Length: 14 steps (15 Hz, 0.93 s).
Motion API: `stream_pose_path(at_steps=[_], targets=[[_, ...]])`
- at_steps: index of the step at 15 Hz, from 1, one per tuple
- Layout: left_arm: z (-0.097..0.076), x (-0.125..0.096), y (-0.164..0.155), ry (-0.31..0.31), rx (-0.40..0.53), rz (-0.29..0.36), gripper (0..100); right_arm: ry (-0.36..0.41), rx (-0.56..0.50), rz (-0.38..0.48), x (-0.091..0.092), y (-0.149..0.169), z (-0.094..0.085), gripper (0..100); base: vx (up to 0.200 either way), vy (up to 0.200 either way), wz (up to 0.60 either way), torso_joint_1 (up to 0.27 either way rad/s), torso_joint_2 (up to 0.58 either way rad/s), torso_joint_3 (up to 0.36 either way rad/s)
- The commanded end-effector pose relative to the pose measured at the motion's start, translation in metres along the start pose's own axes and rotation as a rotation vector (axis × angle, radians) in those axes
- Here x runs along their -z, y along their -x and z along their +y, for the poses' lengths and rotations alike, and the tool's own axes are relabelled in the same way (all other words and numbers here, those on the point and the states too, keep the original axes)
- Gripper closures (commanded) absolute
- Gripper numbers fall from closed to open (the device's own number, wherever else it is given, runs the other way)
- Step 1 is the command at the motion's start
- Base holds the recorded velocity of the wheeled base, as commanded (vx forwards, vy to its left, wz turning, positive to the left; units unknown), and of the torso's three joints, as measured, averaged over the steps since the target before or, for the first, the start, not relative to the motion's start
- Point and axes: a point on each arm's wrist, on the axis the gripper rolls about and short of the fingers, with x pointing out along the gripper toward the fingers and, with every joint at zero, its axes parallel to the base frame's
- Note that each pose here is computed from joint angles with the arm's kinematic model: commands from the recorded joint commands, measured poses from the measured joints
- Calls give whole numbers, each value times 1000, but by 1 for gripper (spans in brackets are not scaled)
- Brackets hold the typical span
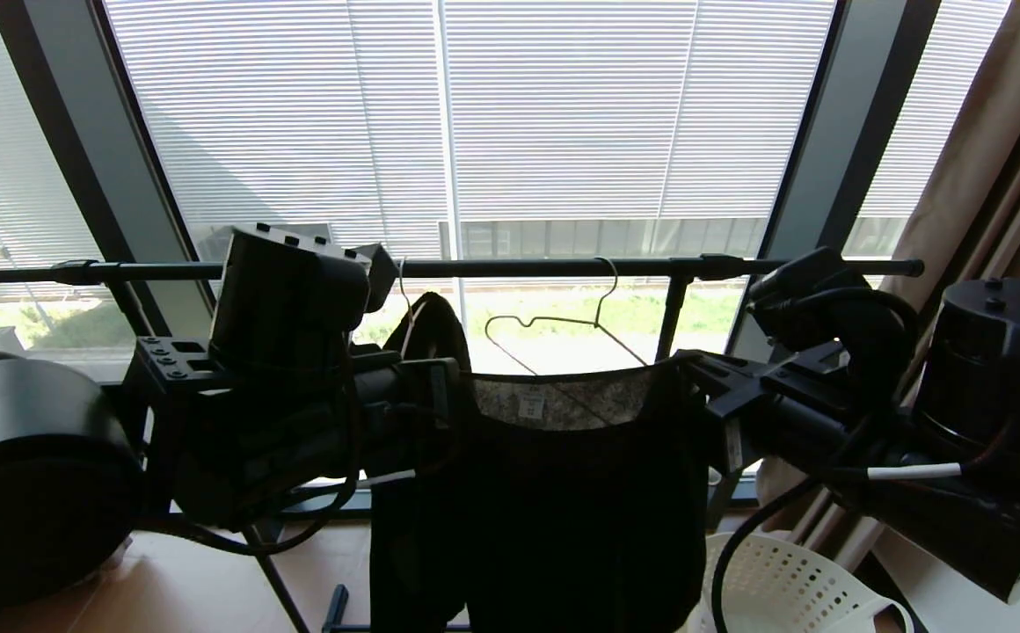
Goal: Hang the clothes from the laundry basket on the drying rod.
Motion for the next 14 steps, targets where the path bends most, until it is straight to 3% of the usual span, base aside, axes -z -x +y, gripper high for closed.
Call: stream_pose_path(at_steps=[1, 4, 5, 11, 14], targets=[[-8, -9, -21, -1, -2, -10, 100, 22, -16, 39, 12, 2, 3, 100, 0, 0, 0, 0, 0, 0], [-15, -19, -22, -23, 15, -41, 100, 44, -35, 79, 21, -1, 9, 100, 0, 0, 0, 0, 0, 0], [-16, -23, -22, -52, 17, -53, 100, 56, -38, 100, 27, -2, 10, 0, 0, 0, 0, 0, 0, 0], [-30, -44, -13, -61, 3, -97, 100, 248, -275, 200, 67, 2, 17, 0, 0, 0, 0, 0, 0, 0], [-34, -50, -9, -64, -13, -110, 100, 259, -369, 135, 74, 4, 24, 0, 0, 0, 0, 0, 0, 0]])
